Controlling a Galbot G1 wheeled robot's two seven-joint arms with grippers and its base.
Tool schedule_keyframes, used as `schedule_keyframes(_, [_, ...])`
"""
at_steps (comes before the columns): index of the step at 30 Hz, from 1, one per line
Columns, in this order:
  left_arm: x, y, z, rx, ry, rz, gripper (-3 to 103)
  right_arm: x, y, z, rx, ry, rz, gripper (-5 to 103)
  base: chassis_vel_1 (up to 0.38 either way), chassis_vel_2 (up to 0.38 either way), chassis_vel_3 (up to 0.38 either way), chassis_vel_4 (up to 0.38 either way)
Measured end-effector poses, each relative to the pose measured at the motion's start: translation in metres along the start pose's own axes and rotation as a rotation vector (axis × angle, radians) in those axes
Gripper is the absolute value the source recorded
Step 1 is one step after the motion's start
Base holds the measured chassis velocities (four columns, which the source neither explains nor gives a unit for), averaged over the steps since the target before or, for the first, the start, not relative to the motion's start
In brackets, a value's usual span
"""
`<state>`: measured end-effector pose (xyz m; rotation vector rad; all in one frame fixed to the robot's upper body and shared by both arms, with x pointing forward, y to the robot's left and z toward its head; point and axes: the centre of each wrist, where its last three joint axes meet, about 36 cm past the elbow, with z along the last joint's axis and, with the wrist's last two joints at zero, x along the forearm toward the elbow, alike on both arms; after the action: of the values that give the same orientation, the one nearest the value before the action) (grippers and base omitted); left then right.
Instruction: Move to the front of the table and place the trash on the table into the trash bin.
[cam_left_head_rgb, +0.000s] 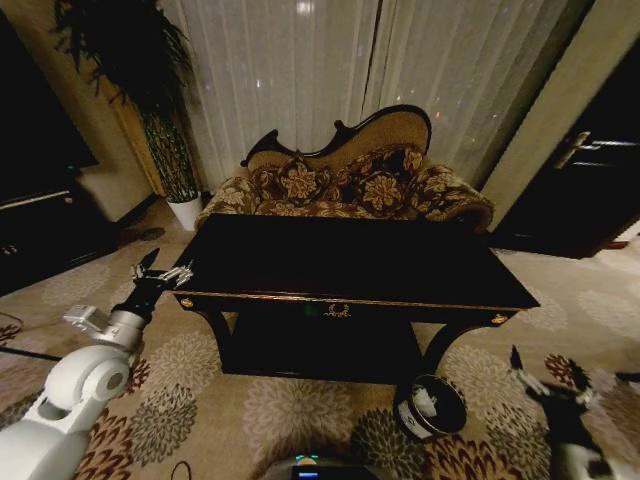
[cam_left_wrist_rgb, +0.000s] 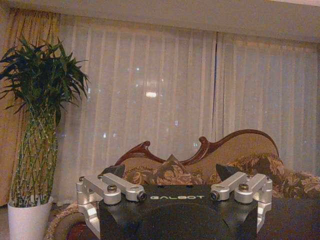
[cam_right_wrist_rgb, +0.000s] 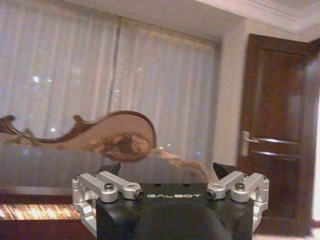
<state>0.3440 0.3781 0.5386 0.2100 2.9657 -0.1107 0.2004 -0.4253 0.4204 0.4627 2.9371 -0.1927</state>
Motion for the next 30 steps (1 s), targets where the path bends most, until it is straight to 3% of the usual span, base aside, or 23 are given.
schedule_keyframes(3, [0.0,0.0,0.0,0.0,0.0,0.0,100,-0.034,0.018,-0.029,0.005,-0.021,-0.051,100,0.0,0.0,0.0,0.0])
schedule_keyframes(12, [0.0,0.0,0.0,0.0,0.0,0.0,100,-0.083,0.058,-0.056,-0.055,-0.023,-0.127,100,0.0,0.0,0.0,0.0])
schedule_keyframes(21, [0.0,0.0,0.0,0.0,0.0,0.0,100,-0.106,0.062,-0.069,-0.1,-0.037,-0.192,100,0.0,0.0,0.0,0.0])
schedule_keyframes(30, [0.0,0.0,0.0,0.0,0.0,0.0,100,-0.105,0.06,-0.069,-0.101,-0.03,-0.21,100,0.0,0.0,0.0,0.0])
